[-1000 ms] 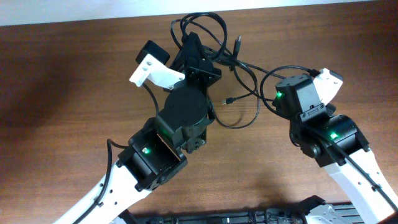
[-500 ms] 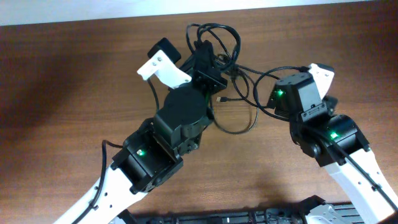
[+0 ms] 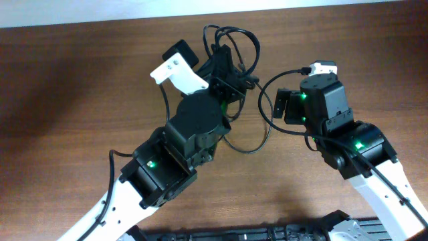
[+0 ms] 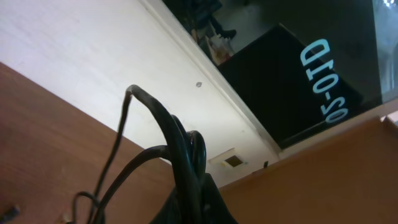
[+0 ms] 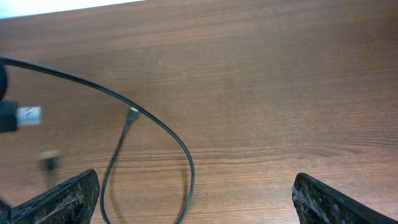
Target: Untangle cables
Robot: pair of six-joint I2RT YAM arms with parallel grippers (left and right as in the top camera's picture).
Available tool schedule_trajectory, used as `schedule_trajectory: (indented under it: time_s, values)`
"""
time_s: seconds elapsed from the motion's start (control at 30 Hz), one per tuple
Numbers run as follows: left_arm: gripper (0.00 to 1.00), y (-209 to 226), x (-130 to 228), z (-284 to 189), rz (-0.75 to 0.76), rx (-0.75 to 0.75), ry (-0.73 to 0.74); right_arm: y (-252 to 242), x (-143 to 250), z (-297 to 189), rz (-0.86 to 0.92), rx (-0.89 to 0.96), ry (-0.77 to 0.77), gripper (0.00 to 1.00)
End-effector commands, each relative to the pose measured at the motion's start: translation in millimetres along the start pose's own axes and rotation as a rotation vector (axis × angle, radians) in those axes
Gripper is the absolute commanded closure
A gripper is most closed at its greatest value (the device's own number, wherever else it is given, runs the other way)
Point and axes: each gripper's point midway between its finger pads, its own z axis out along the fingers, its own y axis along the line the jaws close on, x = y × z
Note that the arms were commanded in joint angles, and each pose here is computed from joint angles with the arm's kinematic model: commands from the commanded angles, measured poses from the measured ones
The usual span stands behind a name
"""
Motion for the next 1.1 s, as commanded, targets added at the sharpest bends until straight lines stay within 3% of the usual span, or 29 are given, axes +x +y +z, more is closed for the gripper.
schedule_trajectory:
  time_s: [0.0, 0.17, 0.47, 0.63, 0.83, 1.07]
  values:
    - [1.0, -11.8, -15.0, -8.7, 0.055, 0.041, -0.015, 0.5, -2.5, 0.2, 0.051, -0.006, -0.008, 0.01]
    - [1.0, -30.0, -9.6, -20.7, 0.042, 0.142, 0.068, -11.6, -4.1, 0.5, 0.168, 0.062, -0.027, 0.01]
    - [1.0, -45.8, -48.9, -60.0, -0.012, 0.229, 0.022, -9.4, -3.0, 6.3, 0.216, 0.062, -0.018, 0.01]
    - [1.0, -47.8, -61.0, -73.0, -0.027, 0.248, 0.006, 8.0, -7.4, 6.4, 0.223, -0.033, -0.015, 0.01]
    - [1.0, -51.9, -69.7, -72.5, -0.049, 0.258, -0.036, 61.2, -18.4, -3.4, 0.077, -0.328, -0.021, 0.01]
    - [1.0, -46.8, -83.7, -65.9, -0.08, 0.213, -0.132, 64.9, -17.9, -4.0, 0.075, -0.349, -0.016, 0.01]
